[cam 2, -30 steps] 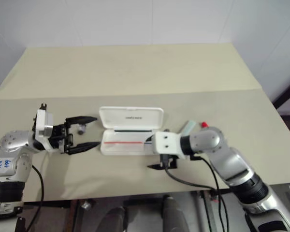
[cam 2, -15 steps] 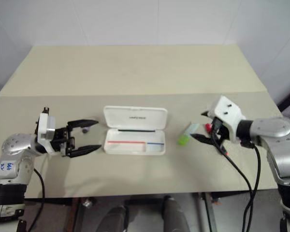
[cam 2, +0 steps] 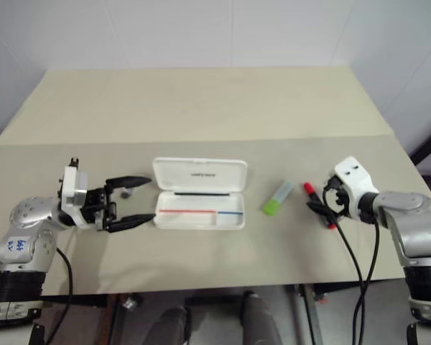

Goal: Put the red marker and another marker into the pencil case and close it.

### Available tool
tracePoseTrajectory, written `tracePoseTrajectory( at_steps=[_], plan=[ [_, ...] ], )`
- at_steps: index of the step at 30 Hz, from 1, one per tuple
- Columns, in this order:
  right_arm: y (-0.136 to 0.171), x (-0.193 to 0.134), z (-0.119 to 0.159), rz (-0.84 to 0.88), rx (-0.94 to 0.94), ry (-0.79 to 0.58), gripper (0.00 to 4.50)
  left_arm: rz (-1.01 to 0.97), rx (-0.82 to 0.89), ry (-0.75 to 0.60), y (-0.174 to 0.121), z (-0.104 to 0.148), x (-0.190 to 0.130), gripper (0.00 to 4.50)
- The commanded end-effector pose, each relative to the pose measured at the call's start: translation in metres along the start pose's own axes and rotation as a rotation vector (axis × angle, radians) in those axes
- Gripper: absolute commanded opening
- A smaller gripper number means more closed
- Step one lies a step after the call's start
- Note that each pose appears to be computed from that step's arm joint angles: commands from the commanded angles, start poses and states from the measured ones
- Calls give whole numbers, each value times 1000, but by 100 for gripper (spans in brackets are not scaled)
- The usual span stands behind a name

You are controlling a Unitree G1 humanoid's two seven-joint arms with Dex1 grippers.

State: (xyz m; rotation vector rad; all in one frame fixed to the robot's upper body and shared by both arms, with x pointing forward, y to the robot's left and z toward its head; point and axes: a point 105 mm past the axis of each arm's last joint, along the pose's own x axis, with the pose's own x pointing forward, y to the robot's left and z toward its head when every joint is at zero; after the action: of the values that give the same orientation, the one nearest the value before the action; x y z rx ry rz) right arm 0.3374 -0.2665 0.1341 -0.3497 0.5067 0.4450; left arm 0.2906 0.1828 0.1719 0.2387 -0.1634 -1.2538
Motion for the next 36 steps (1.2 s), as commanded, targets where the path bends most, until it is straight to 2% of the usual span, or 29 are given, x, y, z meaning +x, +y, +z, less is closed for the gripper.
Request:
tracePoseTrajectory(
  at_steps=[1,5,11,17,21,26,31,36],
  plan=[
    [-10,-1,3,-38,52,-10,446,20,30,3,2,5,-4,450],
    [-8,2,1,-21,120,-13,446,24,29,5,2,5,-5,450],
    [-9,1,5,-29,116,-23,252,30,30,7,3,5,-6,450],
    [-7,-8,27,-35,-3,-71,58,30,32,5,3,5,-5,450],
    [-1,-18,57,-15,-122,-144,57,21,32,0,3,6,-4,450],
    [31,-32,120,75,-349,-280,57,10,32,-5,4,7,-4,450],
    [95,-34,165,249,-560,-436,57,7,31,-6,4,7,-3,450],
    [168,-25,173,479,-710,-492,57,5,31,-9,4,8,-3,450]
  ],
)
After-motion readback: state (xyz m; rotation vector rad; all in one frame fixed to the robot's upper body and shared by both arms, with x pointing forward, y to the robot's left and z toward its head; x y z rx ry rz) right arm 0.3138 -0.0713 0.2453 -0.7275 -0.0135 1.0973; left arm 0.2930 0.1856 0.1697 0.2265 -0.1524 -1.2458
